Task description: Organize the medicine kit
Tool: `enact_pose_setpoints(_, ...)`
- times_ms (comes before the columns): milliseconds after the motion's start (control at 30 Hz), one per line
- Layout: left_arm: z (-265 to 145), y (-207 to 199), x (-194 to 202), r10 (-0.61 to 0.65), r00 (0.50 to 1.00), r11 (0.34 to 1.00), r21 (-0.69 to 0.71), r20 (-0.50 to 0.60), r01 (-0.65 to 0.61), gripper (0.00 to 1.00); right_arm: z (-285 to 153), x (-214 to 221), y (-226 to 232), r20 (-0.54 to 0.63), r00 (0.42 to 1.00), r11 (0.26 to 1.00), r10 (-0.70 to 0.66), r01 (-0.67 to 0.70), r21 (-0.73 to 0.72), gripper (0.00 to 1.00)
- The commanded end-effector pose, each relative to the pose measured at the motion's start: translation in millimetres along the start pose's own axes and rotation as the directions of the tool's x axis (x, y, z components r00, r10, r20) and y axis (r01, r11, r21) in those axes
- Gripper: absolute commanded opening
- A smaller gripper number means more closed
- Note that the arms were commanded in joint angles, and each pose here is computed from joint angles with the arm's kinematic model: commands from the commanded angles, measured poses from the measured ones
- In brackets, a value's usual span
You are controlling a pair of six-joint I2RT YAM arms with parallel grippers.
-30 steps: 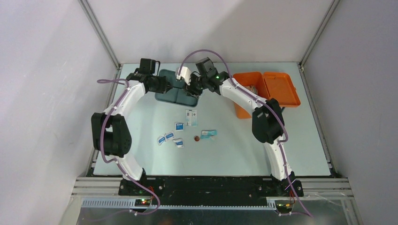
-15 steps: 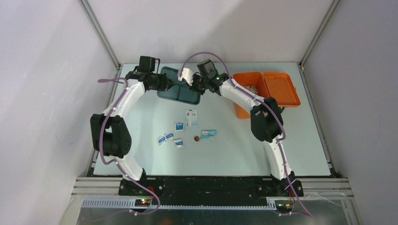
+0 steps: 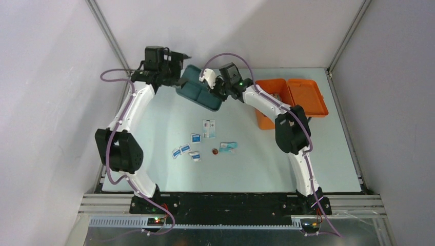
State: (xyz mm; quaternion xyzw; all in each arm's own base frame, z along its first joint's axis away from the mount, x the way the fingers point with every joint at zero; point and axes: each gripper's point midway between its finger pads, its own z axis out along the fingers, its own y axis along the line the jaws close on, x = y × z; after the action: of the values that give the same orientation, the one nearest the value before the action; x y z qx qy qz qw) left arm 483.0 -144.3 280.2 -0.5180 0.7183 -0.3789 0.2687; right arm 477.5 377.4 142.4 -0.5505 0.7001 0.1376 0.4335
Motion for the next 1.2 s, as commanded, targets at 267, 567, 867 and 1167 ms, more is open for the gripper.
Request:
enact_pose_setpoints(267, -83, -121, -40, 0.728, 0.497, 0.454, 0.21, 0.473, -0.866, 1.0, -122, -101, -91, 0.326, 0.884, 0.864, 0.335, -0.426, 0.269, 0.0)
enact_pose_setpoints(567, -69, -54, -66, 0.858, 0.285, 0.351, -0.082, 0.428, -0.933, 1.0, -241, -34, -107, 0.387, 0.701, 0.523, 0.599, -0.709, 0.473, 0.0)
enact_pose_setpoints(867, -35, 37, -35, 0.931, 0.332, 0.337, -0.009, 0.148, -0.941, 1.0, -281, 86, -55, 0.169, 0.579, 0.42, 0.798, -0.735, 0.532, 0.0)
enact_pose_setpoints(1167, -31, 68, -14, 0.961, 0.277, 0.275, 0.085, 0.017, -0.958, 1.0, -282, 128, -68, 0.066, 0.498, 0.382, 0.865, -0.737, 0.557, 0.0)
